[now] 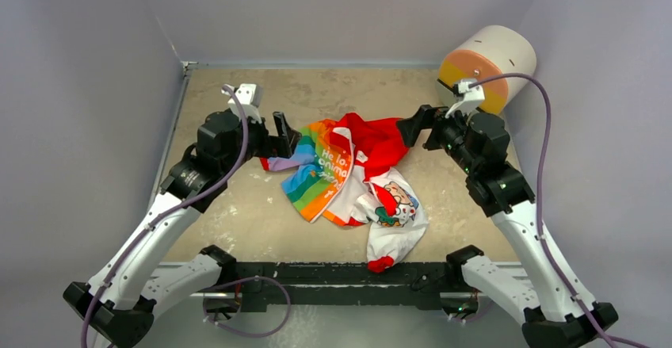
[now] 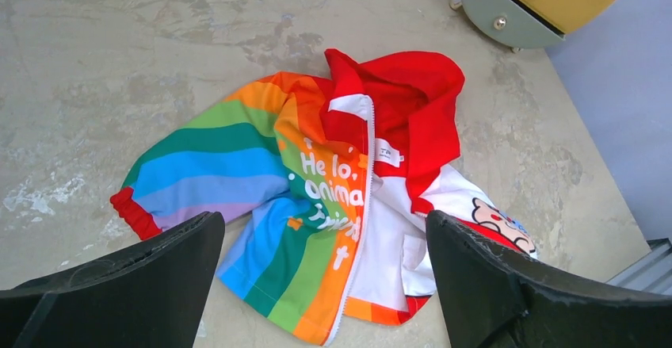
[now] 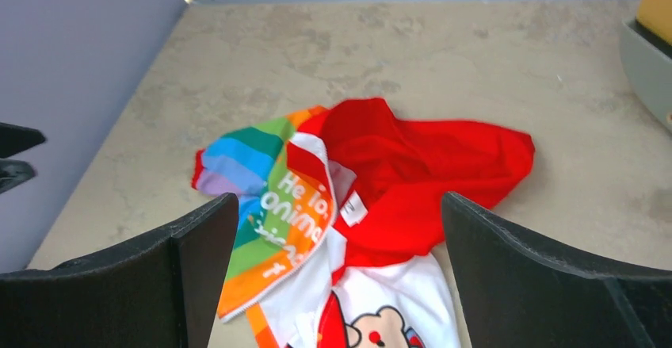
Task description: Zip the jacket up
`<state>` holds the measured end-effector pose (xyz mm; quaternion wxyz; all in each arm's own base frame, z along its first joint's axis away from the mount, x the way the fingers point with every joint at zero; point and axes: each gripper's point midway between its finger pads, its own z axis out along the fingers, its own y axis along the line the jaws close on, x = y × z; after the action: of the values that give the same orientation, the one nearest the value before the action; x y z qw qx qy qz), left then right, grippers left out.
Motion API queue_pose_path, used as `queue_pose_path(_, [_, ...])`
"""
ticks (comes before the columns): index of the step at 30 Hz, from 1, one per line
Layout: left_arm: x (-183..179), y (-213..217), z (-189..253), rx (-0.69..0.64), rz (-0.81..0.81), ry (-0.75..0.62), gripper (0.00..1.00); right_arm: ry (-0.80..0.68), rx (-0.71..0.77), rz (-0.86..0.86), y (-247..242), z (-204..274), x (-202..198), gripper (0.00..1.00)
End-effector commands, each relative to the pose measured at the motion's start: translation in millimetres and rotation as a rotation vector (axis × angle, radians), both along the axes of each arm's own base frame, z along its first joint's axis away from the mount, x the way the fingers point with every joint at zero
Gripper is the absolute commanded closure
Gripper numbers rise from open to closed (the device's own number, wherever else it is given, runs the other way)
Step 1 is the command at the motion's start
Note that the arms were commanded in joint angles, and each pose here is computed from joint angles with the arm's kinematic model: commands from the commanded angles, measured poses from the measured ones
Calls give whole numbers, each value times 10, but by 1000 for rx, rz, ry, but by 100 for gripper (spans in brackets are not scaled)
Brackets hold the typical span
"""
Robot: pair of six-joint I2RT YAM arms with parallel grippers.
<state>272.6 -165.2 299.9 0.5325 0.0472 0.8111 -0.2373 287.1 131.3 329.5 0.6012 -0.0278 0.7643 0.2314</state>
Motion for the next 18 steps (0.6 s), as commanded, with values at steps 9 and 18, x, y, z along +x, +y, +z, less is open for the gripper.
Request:
queue_pose_path(9, [38, -137, -201, -5, -50, 43, 2, 166, -129, 120, 168, -531, 40, 11])
queue_pose_path(18, [66, -202, -487, 23, -58, 148, 4, 284, -118, 183, 566, -951, -28, 12])
